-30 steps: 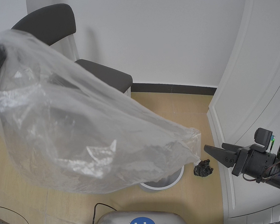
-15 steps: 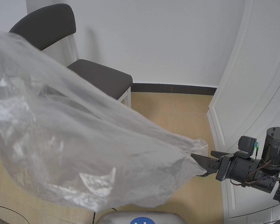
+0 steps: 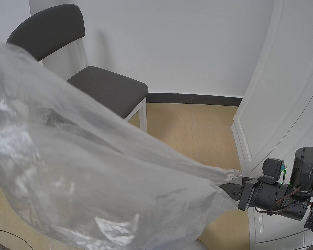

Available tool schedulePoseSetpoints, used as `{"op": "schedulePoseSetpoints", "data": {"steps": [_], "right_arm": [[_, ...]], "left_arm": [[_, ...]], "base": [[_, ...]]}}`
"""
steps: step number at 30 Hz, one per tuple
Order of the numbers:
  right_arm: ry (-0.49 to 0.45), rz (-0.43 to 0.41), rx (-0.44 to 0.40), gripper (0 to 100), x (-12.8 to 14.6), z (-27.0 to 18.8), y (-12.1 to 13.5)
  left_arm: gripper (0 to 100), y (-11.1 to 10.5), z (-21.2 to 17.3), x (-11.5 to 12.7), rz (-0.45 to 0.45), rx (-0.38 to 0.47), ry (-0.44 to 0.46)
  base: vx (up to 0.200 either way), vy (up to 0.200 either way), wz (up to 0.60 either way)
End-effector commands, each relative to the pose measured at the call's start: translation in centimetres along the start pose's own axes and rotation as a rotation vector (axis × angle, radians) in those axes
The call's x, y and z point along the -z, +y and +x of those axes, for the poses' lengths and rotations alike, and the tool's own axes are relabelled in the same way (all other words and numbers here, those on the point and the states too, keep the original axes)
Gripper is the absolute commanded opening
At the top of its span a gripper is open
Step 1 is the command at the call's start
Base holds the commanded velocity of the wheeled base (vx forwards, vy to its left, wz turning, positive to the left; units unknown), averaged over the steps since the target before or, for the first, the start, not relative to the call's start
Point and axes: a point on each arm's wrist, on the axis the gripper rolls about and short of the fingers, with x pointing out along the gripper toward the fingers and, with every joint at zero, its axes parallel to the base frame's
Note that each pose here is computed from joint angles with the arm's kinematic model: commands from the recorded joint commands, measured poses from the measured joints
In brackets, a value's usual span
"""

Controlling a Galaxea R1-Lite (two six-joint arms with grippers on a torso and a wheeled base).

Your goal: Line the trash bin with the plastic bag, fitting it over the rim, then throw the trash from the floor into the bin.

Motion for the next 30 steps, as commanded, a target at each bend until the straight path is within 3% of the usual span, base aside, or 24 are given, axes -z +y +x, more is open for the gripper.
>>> {"op": "schedulePoseSetpoints", "data": {"steps": [1, 6, 14, 21, 22, 24, 30], "right_arm": [[-0.019, -0.001, -0.010, 0, -0.3, -0.5, 0.2], [-0.056, -0.005, -0.007, 0, -0.8, -1.2, 0.3], [-0.121, -0.002, 0.068, 0, -1.8, -1.2, 0.5], [-0.196, 0.011, 0.129, 0, -3.0, -1.3, 0.8], [-0.196, 0.011, 0.129, 0, -3.0, -1.3, 0.8], [-0.218, 0.014, 0.143, 0, -3.4, -1.3, 0.9], [-0.235, 0.017, 0.188, 0, -3.7, -0.6, 0.9]], "left_arm": [[0, 0.0, 0.0, 0.4, 0.014, -0.001, 0.015], [0, 0.3, 0.0, 0.9, 0.035, -0.018, 0.045], [0, 1.3, 0.3, 2.0, 0.051, -0.080, 0.118], [0, 4.4, 0.3, 3.7, 0.045, -0.272, 0.417], [0, 4.4, 0.4, 3.7, 0.045, -0.273, 0.420], [0, 5.3, 0.4, 3.9, 0.007, -0.355, 0.577], [0, 6.8, 0.5, 4.4, -0.013, -0.503, 0.765]], "base": [[0.000, 0.000, 0.00], [0.000, 0.000, 0.00], [0.000, 0.000, 0.00], [0.000, 0.000, 0.00], [0.000, 0.000, 0.00], [0.000, 0.000, 0.00], [0.000, 0.000, 0.00]]}}
